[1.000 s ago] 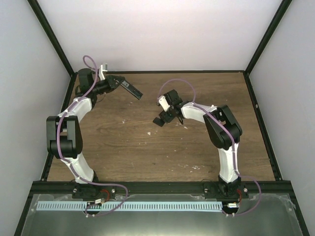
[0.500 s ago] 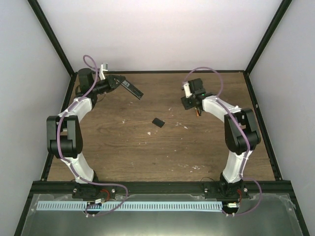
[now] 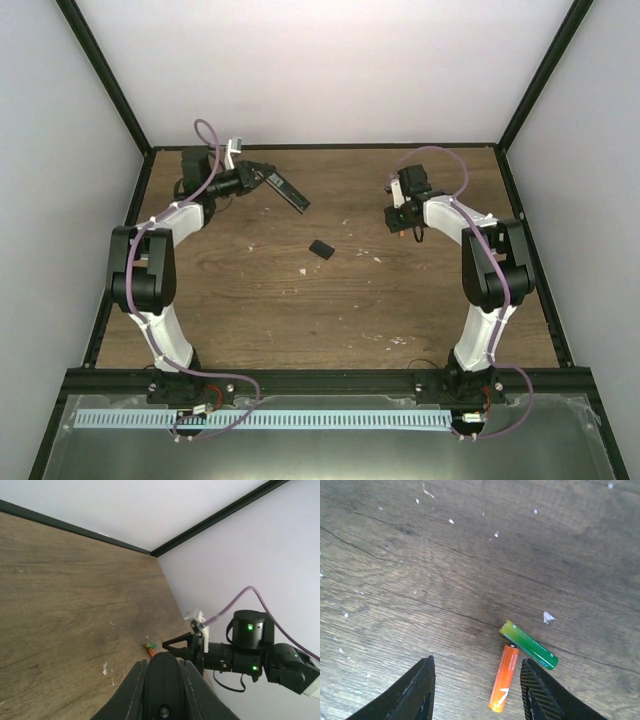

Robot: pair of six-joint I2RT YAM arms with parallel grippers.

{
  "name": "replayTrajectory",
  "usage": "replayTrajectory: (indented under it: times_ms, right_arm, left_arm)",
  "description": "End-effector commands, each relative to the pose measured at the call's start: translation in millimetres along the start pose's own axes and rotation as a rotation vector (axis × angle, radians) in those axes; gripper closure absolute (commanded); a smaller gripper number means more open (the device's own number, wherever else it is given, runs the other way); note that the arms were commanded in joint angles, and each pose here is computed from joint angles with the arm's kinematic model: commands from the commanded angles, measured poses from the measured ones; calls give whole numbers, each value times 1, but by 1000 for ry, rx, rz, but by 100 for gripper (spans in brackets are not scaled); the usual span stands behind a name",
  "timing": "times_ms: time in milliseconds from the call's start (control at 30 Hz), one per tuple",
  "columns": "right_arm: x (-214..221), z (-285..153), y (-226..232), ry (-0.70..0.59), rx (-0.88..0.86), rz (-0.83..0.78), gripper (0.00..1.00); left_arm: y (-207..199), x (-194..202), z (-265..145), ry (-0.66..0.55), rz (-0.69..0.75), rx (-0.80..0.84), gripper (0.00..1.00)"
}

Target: Load the batteries into the remote control

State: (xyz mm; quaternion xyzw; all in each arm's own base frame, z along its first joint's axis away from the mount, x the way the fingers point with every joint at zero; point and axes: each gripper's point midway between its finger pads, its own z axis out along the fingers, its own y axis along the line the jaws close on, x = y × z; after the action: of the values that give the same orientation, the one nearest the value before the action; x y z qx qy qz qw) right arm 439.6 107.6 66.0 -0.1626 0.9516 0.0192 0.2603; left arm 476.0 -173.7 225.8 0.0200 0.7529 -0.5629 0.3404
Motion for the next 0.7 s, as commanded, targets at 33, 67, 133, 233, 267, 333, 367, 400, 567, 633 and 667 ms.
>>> replayTrajectory:
  times_ms: [33,67,133,233,267,333,367,400,567,633,667]
  right_arm:
    - [5,7,-7,36,-14,46,57]
    - [4,7,-8,35,-13,52,58]
    - [7,9,-12,46,-12,61,59]
    - [9,12,-13,56,-19,64,64]
    - [9,12,-12,55,-26,63,65]
    - [10,14,-10,59,-34,59,67]
    - [10,15,-10,61,-36,58,68]
    - [11,16,-10,65,-37,58,68]
    - [14,21,-9,74,-46,58,70]
    - [15,23,-10,80,-40,56,71]
    - [15,24,-11,84,-36,56,71]
  left_arm:
    - [-9,12,9,22,21,43,100]
    - [-9,13,10,23,20,45,100]
    - [-8,14,10,23,15,44,100]
    - [-7,15,11,26,12,43,100]
    - [-6,15,12,27,11,41,100]
    - [-5,13,13,29,12,39,100]
    - [-5,12,13,28,13,39,100]
    - [-6,11,13,28,16,41,100]
    - [-6,9,15,29,15,42,100]
    - [-5,8,16,28,15,40,100]
    - [-5,8,16,27,17,41,100]
